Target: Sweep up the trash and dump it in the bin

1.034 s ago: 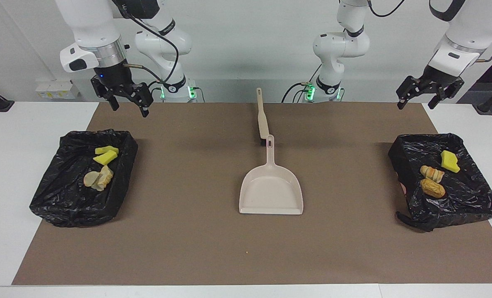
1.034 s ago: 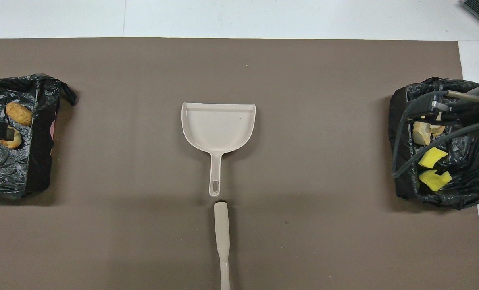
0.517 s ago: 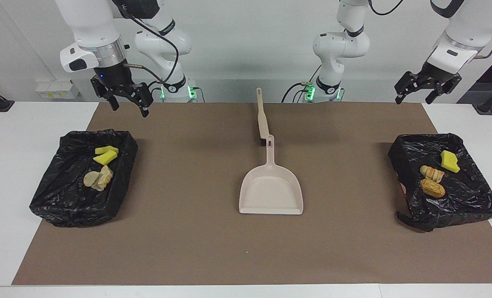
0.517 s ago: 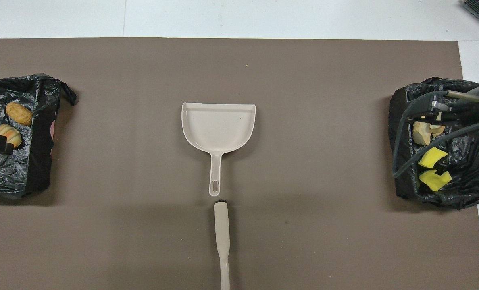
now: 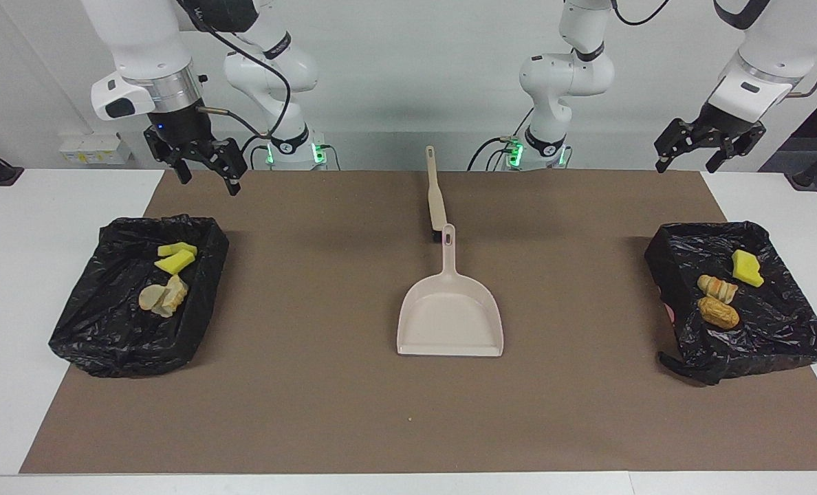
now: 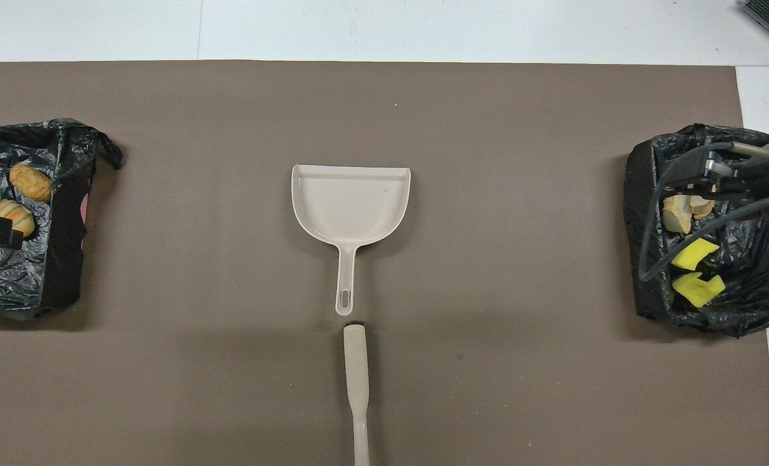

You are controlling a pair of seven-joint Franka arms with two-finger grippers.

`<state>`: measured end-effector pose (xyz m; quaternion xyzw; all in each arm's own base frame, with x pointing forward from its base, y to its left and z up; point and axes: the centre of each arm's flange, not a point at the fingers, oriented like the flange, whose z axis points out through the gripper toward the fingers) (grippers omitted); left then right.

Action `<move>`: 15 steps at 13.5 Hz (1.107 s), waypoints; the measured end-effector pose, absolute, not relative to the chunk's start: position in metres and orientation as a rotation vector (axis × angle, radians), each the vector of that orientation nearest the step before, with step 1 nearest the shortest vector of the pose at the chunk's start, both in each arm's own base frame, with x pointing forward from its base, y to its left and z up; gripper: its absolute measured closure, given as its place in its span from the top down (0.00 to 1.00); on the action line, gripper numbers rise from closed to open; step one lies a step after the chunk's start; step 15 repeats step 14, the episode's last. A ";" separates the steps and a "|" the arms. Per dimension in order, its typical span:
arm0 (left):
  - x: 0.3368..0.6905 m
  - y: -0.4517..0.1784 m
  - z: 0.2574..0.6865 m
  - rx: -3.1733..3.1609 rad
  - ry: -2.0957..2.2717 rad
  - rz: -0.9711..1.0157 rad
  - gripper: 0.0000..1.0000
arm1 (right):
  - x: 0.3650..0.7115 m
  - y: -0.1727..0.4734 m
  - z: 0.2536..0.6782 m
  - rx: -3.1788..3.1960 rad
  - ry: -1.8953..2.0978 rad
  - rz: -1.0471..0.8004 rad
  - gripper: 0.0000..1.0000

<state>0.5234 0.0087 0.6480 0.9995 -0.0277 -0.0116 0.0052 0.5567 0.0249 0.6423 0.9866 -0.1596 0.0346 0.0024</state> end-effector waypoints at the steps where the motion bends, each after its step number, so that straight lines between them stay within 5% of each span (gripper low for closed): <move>1: 0.523 0.009 0.648 3.130 -0.087 -0.036 1.00 | 0.557 0.024 0.642 3.094 -0.503 0.109 1.00; 15: 0.523 0.009 0.649 3.130 -0.086 -0.034 1.00 | 0.541 0.039 0.656 3.124 -0.117 -0.013 1.00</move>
